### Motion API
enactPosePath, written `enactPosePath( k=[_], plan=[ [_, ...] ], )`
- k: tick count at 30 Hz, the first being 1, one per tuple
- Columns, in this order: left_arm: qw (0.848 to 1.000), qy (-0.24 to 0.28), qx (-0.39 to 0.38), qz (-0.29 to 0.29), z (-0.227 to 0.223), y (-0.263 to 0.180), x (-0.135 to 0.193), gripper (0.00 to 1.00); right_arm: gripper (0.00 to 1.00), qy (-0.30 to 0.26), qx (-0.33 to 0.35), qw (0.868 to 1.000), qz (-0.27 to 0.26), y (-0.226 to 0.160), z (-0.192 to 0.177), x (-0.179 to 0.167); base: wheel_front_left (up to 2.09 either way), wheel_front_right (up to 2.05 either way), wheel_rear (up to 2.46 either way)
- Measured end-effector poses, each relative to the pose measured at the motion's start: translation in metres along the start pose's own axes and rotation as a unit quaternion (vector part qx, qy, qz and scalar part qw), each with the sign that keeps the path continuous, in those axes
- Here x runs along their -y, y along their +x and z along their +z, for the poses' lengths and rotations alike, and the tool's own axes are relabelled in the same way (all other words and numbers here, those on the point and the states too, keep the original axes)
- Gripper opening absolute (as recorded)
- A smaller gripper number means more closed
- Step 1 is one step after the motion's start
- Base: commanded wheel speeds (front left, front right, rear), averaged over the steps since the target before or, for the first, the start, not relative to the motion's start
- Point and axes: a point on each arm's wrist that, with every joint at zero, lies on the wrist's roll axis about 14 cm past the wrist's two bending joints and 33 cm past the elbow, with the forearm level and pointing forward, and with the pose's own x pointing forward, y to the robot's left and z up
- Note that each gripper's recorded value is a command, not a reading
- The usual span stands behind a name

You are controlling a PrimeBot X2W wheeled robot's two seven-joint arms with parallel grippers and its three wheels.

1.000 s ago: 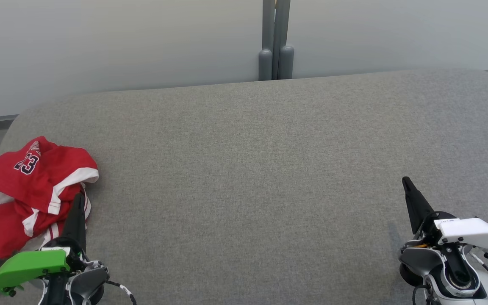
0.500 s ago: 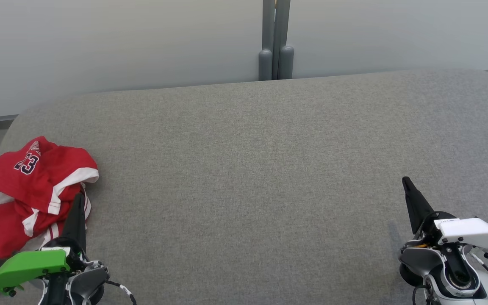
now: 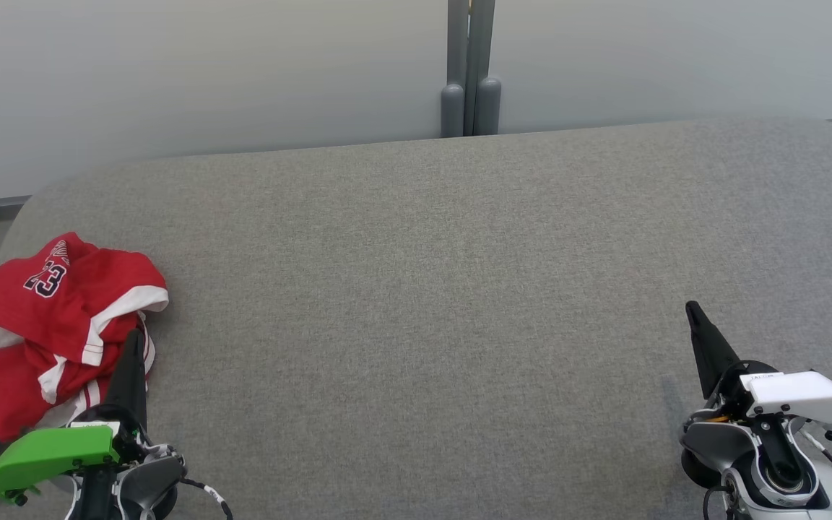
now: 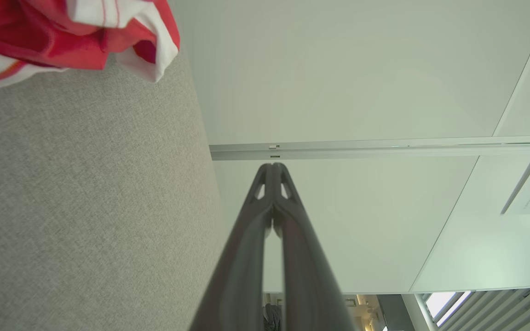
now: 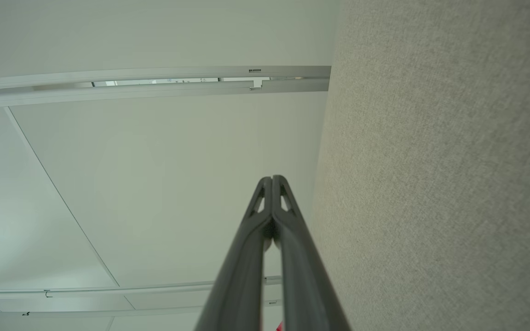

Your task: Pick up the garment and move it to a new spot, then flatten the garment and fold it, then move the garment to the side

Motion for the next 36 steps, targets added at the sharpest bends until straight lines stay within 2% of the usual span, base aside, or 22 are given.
enactPosePath(
  k=[17, 18, 24, 28, 36],
  plan=[
    [1.0, 0.0, 0.0, 0.0, 0.0, 0.0, 0.0, 0.0, 0.0, 0.0, 0.0, 1.0, 0.0, 0.0, 0.0, 0.0, 0.0, 0.0, 0.0],
    [1.0, 0.0, 0.0, 0.0, 0.0, 0.0, 0.0, 1.0, 1.0, 0.0, 0.0, 1.0, 0.0, 0.0, 0.0, 0.0, 0.0, 0.0, 0.0],
    [0.999, -0.007, 0.002, 0.045, -0.002, -0.014, -0.03, 1.0, 1.0, 0.007, 0.001, 0.999, -0.04, -0.012, -0.003, 0.028, 0.0, 0.0, 0.0],
    [0.999, -0.002, 0.006, 0.05, -0.003, -0.015, -0.033, 1.0, 1.0, -0.002, 0.003, 0.999, -0.04, -0.013, -0.003, 0.028, 0.0, 0.0, 0.0],
    [0.996, 0.073, 0.011, 0.057, 0.0, -0.015, -0.035, 1.0, 1.0, -0.074, 0.001, 0.997, -0.038, -0.012, -0.001, 0.024, 0.0, 0.0, 0.0]
  ],
)
